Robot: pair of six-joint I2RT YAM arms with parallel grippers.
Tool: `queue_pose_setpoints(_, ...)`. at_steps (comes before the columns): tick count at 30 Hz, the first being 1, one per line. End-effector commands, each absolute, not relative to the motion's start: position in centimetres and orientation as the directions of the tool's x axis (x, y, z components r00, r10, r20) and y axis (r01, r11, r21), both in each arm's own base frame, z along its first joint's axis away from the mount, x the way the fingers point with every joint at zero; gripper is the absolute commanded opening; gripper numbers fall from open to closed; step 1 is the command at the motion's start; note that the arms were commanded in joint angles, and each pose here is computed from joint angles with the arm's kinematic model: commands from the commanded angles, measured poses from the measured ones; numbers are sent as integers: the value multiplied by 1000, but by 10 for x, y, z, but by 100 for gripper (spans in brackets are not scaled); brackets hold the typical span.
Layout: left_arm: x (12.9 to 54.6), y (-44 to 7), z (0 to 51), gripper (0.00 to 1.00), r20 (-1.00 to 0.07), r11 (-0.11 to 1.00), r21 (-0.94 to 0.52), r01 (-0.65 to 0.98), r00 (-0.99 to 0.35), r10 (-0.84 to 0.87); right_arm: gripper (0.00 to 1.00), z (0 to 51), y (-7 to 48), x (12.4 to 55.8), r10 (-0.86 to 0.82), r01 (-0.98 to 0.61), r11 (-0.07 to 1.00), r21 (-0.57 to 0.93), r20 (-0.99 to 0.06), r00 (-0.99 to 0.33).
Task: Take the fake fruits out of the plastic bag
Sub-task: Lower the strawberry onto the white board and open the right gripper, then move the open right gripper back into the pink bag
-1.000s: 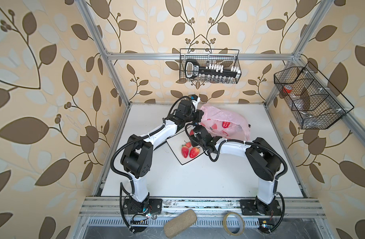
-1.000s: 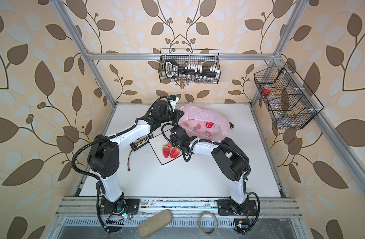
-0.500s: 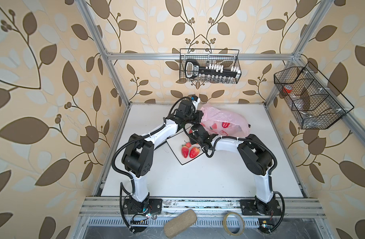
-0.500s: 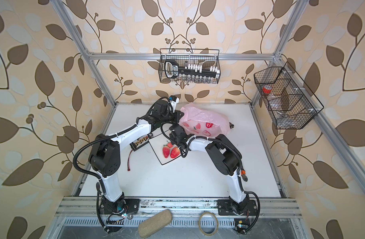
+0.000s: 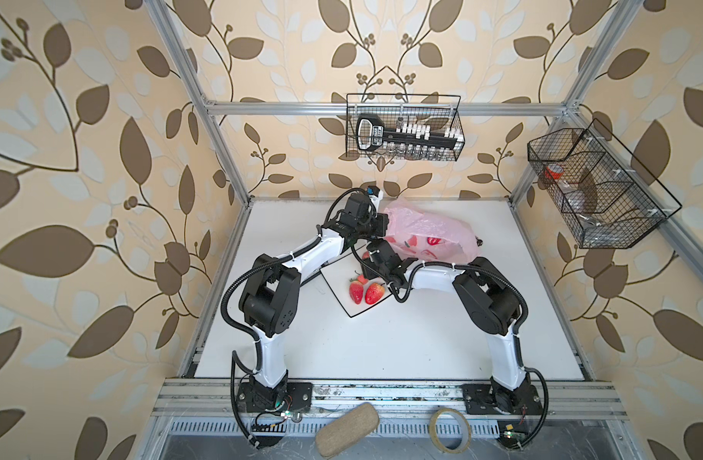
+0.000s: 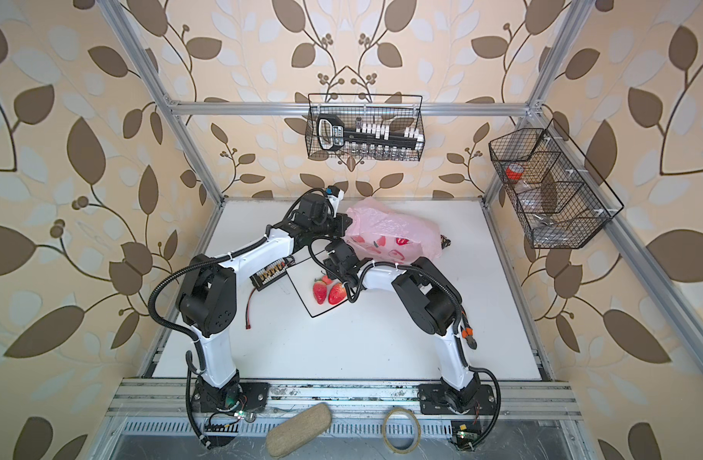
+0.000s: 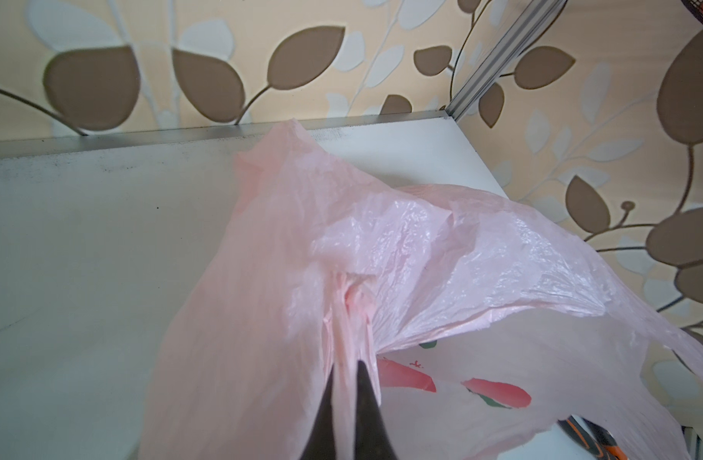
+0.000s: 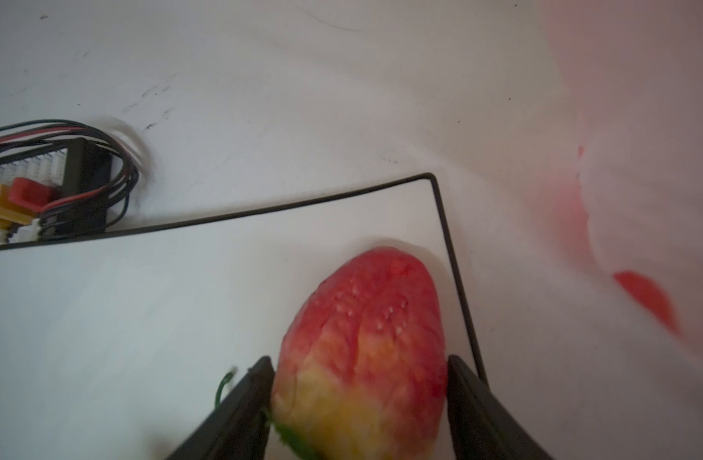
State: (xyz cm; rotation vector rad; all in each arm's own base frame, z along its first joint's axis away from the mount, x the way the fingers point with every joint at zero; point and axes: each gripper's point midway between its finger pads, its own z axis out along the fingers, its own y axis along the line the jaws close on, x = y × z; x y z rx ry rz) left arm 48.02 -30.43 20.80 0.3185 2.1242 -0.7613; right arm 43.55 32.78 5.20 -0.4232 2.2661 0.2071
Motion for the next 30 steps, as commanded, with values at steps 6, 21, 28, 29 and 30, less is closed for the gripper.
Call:
queue_pose_setpoints(6,491,-301,241,0,-821,773,-404,488,-566,-72,73,130,327,426,-185,-417,907,58,-834,-520)
queue_pose_setpoints(21,491,-304,246,0,-823,737,-432,519,-561,-87,64,187,265,328,-166,-510,852,120,-861,-481)
queue_pose_setpoints(28,482,-307,252,0,-827,709,-448,545,-554,-96,46,222,187,355,39,-224,959,177,-858,-512)
queue_pose_setpoints(29,481,-306,252,0,-827,709,-448,545,-553,-97,43,222,178,361,73,-178,965,192,-851,-520)
queue_pose_setpoints(30,481,-305,252,0,-827,713,-447,540,-553,-101,41,220,168,368,106,-135,969,208,-840,-532)
